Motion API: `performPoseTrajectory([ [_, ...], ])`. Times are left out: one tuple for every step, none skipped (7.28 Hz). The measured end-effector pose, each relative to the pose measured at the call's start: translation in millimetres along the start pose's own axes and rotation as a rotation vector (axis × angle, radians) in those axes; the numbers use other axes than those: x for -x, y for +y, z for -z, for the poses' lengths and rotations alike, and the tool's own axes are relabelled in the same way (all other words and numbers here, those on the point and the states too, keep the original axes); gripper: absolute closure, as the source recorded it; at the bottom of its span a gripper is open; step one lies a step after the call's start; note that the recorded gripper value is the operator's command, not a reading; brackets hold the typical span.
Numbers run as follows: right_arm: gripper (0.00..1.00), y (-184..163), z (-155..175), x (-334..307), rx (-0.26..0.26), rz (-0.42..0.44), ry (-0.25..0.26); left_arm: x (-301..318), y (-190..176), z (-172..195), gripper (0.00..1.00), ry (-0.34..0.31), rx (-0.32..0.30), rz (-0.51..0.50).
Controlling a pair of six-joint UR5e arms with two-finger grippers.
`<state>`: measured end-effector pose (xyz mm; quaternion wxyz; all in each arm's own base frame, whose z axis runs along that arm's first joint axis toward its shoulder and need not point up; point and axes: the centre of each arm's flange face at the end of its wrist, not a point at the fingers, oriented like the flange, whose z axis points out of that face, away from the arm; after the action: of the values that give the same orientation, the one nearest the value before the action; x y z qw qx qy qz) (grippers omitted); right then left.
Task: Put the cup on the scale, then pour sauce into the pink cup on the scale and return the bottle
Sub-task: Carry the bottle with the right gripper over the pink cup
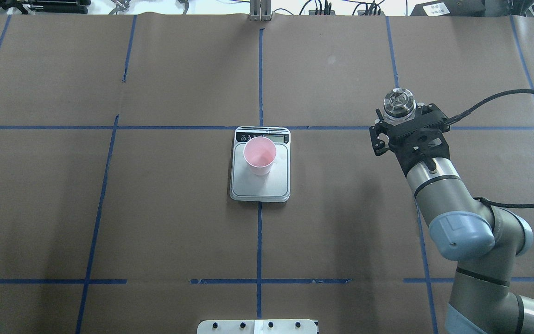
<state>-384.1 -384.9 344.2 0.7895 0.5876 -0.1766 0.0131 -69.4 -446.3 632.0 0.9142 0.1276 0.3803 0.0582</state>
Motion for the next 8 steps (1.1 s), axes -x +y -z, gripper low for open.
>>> performPoseTrajectory([
  [1.00,-4.0,-6.7,14.6,0.041,0.099,0.048,-0.3,-0.1,0.2,0.00,0.000,0.000,0.000],
  [1.00,-13.7,-7.5,36.0,0.060,0.203,0.083,-0.4,-0.3,0.3,0.00,0.001,0.000,0.000],
  [1.00,-19.3,-1.4,58.8,0.054,0.286,0.106,-0.4,-0.6,0.3,0.00,0.002,0.000,0.000],
  [1.00,-18.1,4.0,76.1,0.046,0.358,0.142,-0.9,-0.4,0.2,0.00,0.007,0.000,0.001],
  [1.00,-19.7,5.3,88.6,0.053,0.427,0.178,-1.9,0.4,0.0,0.00,0.019,0.001,0.002],
  [1.00,-24.7,5.4,99.8,0.067,0.485,0.204,-2.5,1.2,-0.1,0.00,0.027,0.001,0.002],
  [1.00,-33.3,6.2,112.2,0.085,0.533,0.218,-2.7,1.8,0.1,0.00,0.031,0.001,0.003],
  [1.00,-43.7,6.6,124.6,0.105,0.578,0.231,-2.5,2.3,0.2,0.00,0.032,0.001,0.003],
])
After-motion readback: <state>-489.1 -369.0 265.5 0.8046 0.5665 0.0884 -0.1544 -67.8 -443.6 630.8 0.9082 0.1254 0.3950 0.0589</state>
